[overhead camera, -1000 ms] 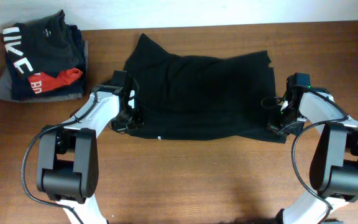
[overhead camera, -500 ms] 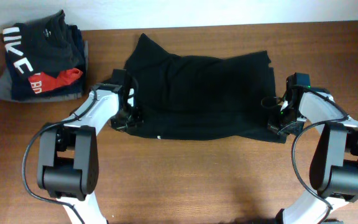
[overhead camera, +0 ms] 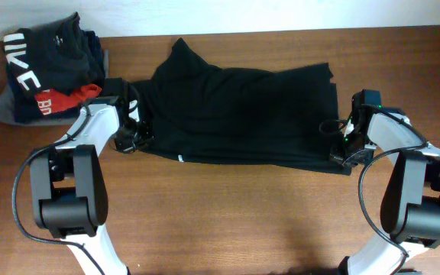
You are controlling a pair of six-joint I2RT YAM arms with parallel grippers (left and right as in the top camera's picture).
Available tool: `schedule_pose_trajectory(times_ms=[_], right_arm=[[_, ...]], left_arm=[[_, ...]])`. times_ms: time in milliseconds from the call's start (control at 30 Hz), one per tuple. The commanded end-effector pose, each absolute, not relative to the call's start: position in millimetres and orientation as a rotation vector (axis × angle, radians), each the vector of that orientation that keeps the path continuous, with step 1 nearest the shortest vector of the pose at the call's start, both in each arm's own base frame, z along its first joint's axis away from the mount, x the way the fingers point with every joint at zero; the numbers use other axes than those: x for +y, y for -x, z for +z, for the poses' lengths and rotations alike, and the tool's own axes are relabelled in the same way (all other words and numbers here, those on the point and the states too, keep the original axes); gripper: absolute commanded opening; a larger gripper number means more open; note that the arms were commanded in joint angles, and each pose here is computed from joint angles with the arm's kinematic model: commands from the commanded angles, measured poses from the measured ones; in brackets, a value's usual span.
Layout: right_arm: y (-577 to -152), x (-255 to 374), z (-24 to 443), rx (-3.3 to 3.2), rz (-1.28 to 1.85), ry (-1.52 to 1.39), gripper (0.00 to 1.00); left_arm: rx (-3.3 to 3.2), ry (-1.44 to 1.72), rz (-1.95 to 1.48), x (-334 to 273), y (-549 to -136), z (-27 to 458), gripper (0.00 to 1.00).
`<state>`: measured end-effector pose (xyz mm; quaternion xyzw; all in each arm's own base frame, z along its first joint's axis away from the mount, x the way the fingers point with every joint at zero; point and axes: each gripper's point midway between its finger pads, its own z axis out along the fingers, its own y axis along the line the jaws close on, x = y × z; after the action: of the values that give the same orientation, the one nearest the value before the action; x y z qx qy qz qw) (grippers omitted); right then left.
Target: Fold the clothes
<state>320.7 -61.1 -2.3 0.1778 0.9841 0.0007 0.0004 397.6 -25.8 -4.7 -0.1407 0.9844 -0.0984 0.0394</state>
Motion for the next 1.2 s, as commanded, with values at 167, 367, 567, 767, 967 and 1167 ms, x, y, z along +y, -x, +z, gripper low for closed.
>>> schedule_pose_trajectory(times_ms=[167,367,567,767,967,1167], right_arm=[[-321.2,-74.8,-1.1,3.128,-0.094,-0.560,0.04],[-328.4,-75.7,12.8,3.125,-0.090,-0.560,0.04],[-328.6,-75.9,16.7,3.126,-0.091,-0.585,0.04],[-332.7,-74.0,27.2,3.123,-0.068,-0.614,0.04],[-343.3,-56.1,40.1,3.109,0.114,-0.612,0.05],[-345.2,-31.8,46.5,3.111,0.340,-0.585,0.37]], left_arm=[[3.132,0.489,0.083,31.1,-381.0,-40.7,0.00],[3.068,0.461,0.070,26.9,-410.6,-15.4,0.00],[3.051,0.454,0.067,26.4,-426.3,16.7,0.00],[3.045,0.443,0.065,23.6,-435.2,49.0,0.01],[3.048,0.411,0.053,13.5,-438.3,76.2,0.16],[3.101,0.396,-0.097,-9.2,-430.6,73.6,0.99]])
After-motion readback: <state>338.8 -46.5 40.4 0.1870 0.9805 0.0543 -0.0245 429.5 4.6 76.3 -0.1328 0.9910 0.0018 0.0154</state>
